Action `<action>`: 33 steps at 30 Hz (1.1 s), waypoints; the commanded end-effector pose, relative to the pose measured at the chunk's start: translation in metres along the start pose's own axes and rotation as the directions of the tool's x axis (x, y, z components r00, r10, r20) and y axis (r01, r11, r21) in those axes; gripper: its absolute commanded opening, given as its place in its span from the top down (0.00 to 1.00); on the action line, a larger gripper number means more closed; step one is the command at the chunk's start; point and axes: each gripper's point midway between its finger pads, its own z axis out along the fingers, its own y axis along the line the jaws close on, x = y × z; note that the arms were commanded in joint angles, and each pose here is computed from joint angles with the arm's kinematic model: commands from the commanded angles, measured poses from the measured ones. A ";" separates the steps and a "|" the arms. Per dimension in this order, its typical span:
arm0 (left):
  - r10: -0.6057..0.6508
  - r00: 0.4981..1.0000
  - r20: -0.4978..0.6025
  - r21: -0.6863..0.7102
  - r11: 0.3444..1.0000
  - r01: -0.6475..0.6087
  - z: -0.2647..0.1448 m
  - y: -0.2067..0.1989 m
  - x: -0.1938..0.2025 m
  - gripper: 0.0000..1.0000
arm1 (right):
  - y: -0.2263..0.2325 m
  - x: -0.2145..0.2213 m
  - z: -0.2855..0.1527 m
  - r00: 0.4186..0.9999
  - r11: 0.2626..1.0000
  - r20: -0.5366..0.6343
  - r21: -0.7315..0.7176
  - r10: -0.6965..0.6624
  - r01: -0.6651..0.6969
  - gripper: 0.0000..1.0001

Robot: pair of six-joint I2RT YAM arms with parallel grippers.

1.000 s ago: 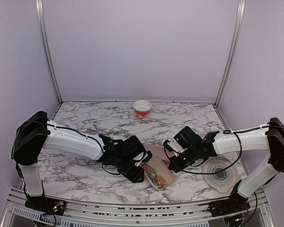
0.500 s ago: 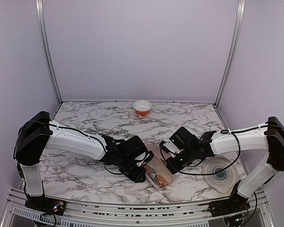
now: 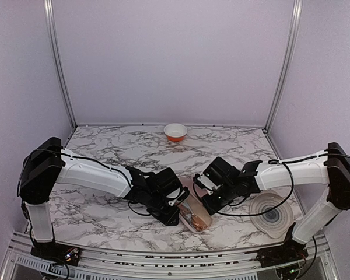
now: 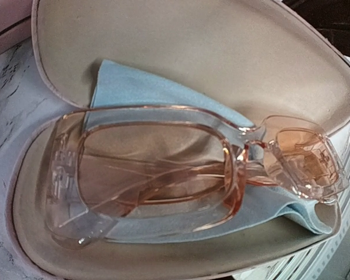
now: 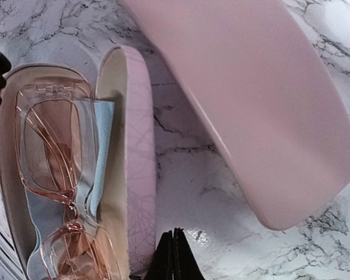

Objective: Organize the sunglasses
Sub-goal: Close the case with sunglasses at the center of the board.

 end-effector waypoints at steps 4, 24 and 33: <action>0.002 0.997 0.075 0.020 1.000 -0.004 0.001 -0.010 -0.027 0.78 | 0.057 -0.017 -0.007 0.998 0.980 0.048 -0.193 -0.046 0.055 0.97; 0.002 0.997 0.078 0.022 1.000 -0.003 0.001 -0.011 -0.028 0.78 | 0.088 -0.020 -0.009 0.995 0.958 0.065 -0.271 -0.077 0.091 0.97; -0.001 0.997 0.083 0.015 1.000 0.000 -0.001 -0.010 -0.028 0.78 | 0.085 -0.021 -0.008 0.995 0.965 0.070 -0.249 -0.067 0.083 0.98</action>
